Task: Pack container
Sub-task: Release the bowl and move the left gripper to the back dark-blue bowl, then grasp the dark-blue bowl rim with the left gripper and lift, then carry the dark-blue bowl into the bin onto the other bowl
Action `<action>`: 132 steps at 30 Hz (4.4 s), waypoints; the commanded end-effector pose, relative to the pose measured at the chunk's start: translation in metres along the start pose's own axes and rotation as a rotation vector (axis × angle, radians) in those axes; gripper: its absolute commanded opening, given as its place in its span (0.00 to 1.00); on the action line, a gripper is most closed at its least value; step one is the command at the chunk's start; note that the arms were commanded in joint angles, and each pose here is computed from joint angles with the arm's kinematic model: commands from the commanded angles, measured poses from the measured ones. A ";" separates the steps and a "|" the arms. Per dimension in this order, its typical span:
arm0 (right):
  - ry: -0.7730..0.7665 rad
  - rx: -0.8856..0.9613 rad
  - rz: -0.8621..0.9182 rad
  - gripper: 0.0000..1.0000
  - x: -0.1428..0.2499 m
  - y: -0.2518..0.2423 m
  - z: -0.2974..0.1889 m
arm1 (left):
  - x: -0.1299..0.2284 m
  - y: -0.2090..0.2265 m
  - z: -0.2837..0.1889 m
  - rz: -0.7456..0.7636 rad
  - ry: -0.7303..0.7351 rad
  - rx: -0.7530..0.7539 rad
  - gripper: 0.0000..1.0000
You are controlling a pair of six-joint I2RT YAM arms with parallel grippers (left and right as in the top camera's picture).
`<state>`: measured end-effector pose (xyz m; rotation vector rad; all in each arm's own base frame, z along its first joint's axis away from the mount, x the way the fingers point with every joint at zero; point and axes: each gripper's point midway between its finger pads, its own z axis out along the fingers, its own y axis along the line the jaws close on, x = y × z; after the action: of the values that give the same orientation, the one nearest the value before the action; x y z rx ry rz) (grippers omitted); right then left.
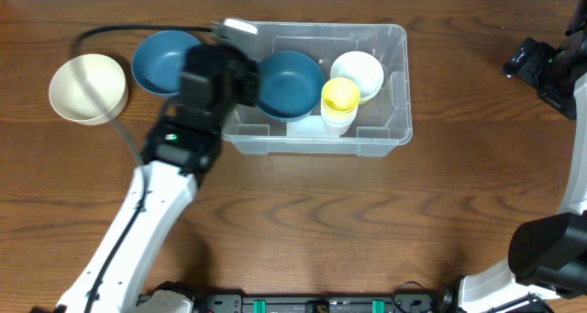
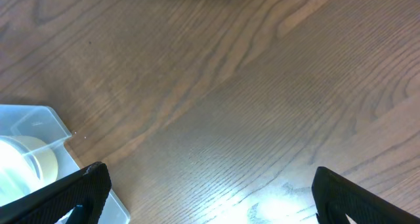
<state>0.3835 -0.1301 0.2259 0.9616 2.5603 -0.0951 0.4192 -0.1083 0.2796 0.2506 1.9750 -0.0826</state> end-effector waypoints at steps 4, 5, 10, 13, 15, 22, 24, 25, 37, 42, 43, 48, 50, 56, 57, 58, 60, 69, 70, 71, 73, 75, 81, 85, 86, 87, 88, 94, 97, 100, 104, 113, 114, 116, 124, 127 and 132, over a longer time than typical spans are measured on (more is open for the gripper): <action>-0.020 0.005 0.012 0.99 -0.004 -0.002 -0.005 | 0.034 0.089 0.015 -0.087 0.112 -0.214 0.46; -0.020 0.005 0.012 0.99 -0.004 -0.002 -0.005 | 0.039 0.098 0.017 -0.097 0.124 -0.232 0.49; -0.020 0.005 0.012 0.99 -0.004 -0.002 -0.005 | 0.074 0.145 0.036 -0.148 0.202 -0.320 0.51; -0.020 0.005 0.012 0.99 -0.004 -0.002 -0.005 | 0.094 0.156 0.053 -0.166 0.239 -0.322 0.51; -0.020 0.005 0.012 0.99 -0.004 -0.002 -0.005 | 0.104 0.156 0.063 -0.168 0.253 -0.311 0.51; -0.020 0.005 0.012 0.99 -0.004 -0.002 -0.005 | 0.147 0.147 0.093 -0.095 0.359 -0.236 0.50; -0.020 0.005 0.012 0.99 -0.004 -0.002 -0.005 | 0.160 0.146 0.098 -0.060 0.396 -0.224 0.47; -0.020 0.005 0.012 0.99 -0.004 -0.002 -0.005 | 0.166 0.145 0.100 -0.040 0.414 -0.217 0.40; -0.020 0.005 0.012 0.99 -0.004 -0.002 -0.005 | 0.180 0.144 0.105 0.124 0.464 -0.172 0.63; -0.020 0.005 0.012 0.99 -0.004 -0.002 -0.005 | 0.191 0.143 0.108 0.125 0.491 -0.164 0.64; -0.020 0.005 0.012 0.99 -0.004 -0.002 -0.005 | 0.195 0.142 0.109 0.132 0.502 -0.159 0.64; -0.020 0.005 0.012 0.99 -0.004 -0.002 -0.005 | 0.212 0.141 0.114 0.138 0.541 -0.145 0.64; -0.020 0.005 0.012 0.99 -0.004 -0.002 -0.005 | 0.215 0.140 0.116 0.139 0.546 -0.140 0.64; -0.020 0.005 0.012 0.99 -0.004 -0.002 -0.005 | 0.220 0.138 0.120 0.169 0.551 -0.118 0.45; -0.020 0.005 0.012 0.99 -0.004 -0.002 -0.005 | 0.222 0.138 0.120 0.169 0.554 -0.117 0.32; -0.020 0.005 0.012 0.99 -0.004 -0.002 -0.005 | 0.224 0.138 0.121 0.168 0.558 -0.115 0.19; -0.020 0.005 0.012 0.99 -0.004 -0.002 -0.005 | 0.228 0.137 0.122 0.167 0.568 -0.112 0.12; -0.020 0.005 0.012 0.99 -0.004 -0.002 -0.005 | 0.231 0.136 0.122 0.077 0.567 -0.136 0.06; -0.020 0.005 0.012 0.99 -0.004 -0.002 -0.005 | 0.231 0.136 0.123 0.062 0.566 -0.140 0.06; -0.020 0.005 0.012 0.99 -0.004 -0.002 -0.005 | 0.230 0.136 0.122 0.047 0.564 -0.144 0.06; -0.020 0.005 0.012 0.99 -0.004 -0.002 -0.005 | 0.227 0.136 0.122 0.024 0.556 -0.153 0.06; -0.020 0.005 0.012 0.99 -0.004 -0.002 -0.005 | 0.220 0.137 0.120 -0.009 0.537 -0.166 0.06; -0.020 0.005 0.012 0.99 -0.004 -0.002 -0.005 | 0.168 0.142 0.102 -0.100 0.409 -0.213 0.06; -0.020 0.005 0.012 0.99 -0.004 -0.002 -0.005 | 0.120 0.144 0.076 -0.181 0.294 -0.242 0.06; -0.020 0.005 0.012 0.99 -0.004 -0.002 -0.005 | 0.106 0.143 0.067 -0.189 0.262 -0.246 0.06; -0.020 0.005 0.012 0.99 -0.004 -0.002 -0.005 | 0.096 0.143 0.059 -0.194 0.239 -0.249 0.06; -0.020 0.005 0.012 0.99 -0.004 -0.002 -0.005 | 0.086 0.143 0.051 -0.203 0.215 -0.252 0.06; -0.020 0.005 0.012 0.99 -0.004 -0.002 -0.005 | 0.035 0.109 0.007 -0.202 0.091 -0.101 0.06; -0.020 0.005 0.012 0.99 -0.004 -0.002 -0.005 | 0.014 0.075 -0.005 -0.179 0.035 0.032 0.06; -0.020 0.005 0.012 0.99 -0.004 -0.002 -0.005 | 0.006 0.040 -0.007 -0.146 0.024 0.120 0.06; -0.020 0.005 0.012 0.99 -0.004 -0.002 -0.005 | 0.010 -0.004 -0.001 -0.092 0.046 0.214 0.06; -0.020 0.005 0.012 0.99 -0.004 -0.002 -0.005 | 0.031 -0.082 0.010 0.096 0.095 0.333 0.06; -0.020 0.005 0.012 0.99 -0.004 -0.002 -0.005 | 0.034 -0.091 0.011 0.110 0.103 0.349 0.06; -0.020 0.005 0.012 0.99 -0.004 -0.002 -0.005 | 0.044 -0.108 0.014 0.168 0.120 0.385 0.06; -0.020 0.005 0.012 0.99 -0.004 -0.002 -0.005 | 0.077 -0.125 0.047 0.258 0.183 0.317 0.06; -0.020 0.005 0.012 0.99 -0.004 -0.002 -0.005 | 0.086 -0.125 0.057 0.265 0.202 0.310 0.06; -0.021 0.005 0.012 0.99 -0.004 -0.002 -0.005 | 0.104 -0.123 0.072 0.289 0.238 0.283 0.06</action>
<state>0.3834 -0.1300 0.2259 0.9616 2.5608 -0.0946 0.4098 -0.2317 0.1552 0.7475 2.1396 -0.2163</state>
